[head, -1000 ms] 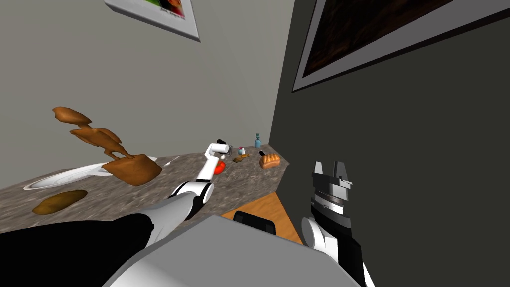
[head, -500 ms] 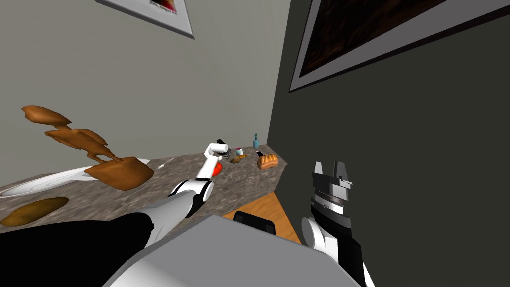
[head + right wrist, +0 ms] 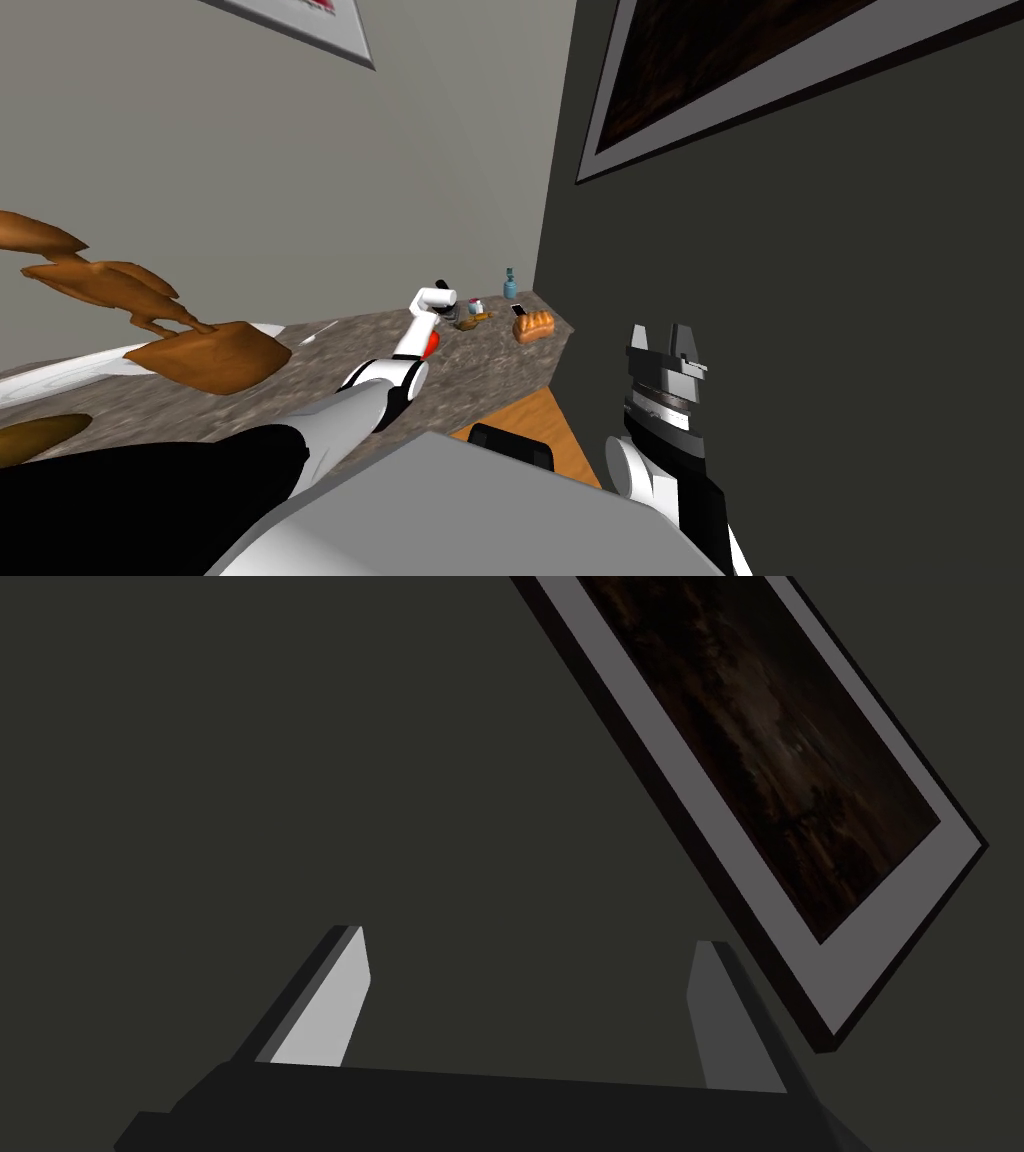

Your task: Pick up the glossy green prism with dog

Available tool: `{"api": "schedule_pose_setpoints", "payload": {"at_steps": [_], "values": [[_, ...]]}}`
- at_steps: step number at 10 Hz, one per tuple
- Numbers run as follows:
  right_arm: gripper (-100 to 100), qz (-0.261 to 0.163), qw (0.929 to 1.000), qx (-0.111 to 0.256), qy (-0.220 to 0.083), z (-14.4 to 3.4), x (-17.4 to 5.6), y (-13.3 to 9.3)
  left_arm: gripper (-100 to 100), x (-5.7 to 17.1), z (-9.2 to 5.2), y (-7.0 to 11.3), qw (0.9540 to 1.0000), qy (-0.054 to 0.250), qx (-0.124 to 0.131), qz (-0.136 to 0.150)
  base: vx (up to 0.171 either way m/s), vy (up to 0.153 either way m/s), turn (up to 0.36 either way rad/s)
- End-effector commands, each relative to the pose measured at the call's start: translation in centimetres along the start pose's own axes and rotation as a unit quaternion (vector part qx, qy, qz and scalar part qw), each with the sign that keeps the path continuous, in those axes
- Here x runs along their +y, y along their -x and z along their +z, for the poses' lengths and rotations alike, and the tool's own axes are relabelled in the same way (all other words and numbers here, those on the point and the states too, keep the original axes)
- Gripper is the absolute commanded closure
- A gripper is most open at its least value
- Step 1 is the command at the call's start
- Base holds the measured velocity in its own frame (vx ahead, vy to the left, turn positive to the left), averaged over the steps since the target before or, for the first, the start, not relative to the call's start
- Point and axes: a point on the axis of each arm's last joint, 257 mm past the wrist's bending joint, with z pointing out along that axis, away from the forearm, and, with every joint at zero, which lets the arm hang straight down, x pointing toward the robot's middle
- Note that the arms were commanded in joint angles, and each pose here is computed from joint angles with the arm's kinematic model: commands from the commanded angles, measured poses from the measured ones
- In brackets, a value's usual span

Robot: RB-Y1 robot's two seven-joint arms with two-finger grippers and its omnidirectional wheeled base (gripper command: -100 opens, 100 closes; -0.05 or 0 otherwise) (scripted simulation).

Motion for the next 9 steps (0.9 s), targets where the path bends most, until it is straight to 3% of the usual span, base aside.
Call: {"api": "schedule_pose_setpoints", "payload": {"at_steps": [1,8,9], "values": [[0,0.000,1.0000,0.000,0.000,0.0,0.0,0.0,-100,1.5,0.2,0.7,0.9994,0.030,-0.009,-0.014,0.046,-0.026,-0.075],[0,0.000,1.0000,0.000,0.000,0.0,0.0,0.0,-100,5.4,-0.2,2.6,0.9909,0.120,-0.032,-0.052,0.041,-0.016,-0.041],[0,0.000,1.0000,0.000,0.000,0.0,0.0,0.0,-100,5.1,-0.1,2.3,0.9921,0.112,-0.030,-0.048,0.019,-0.002,-0.005]]}}
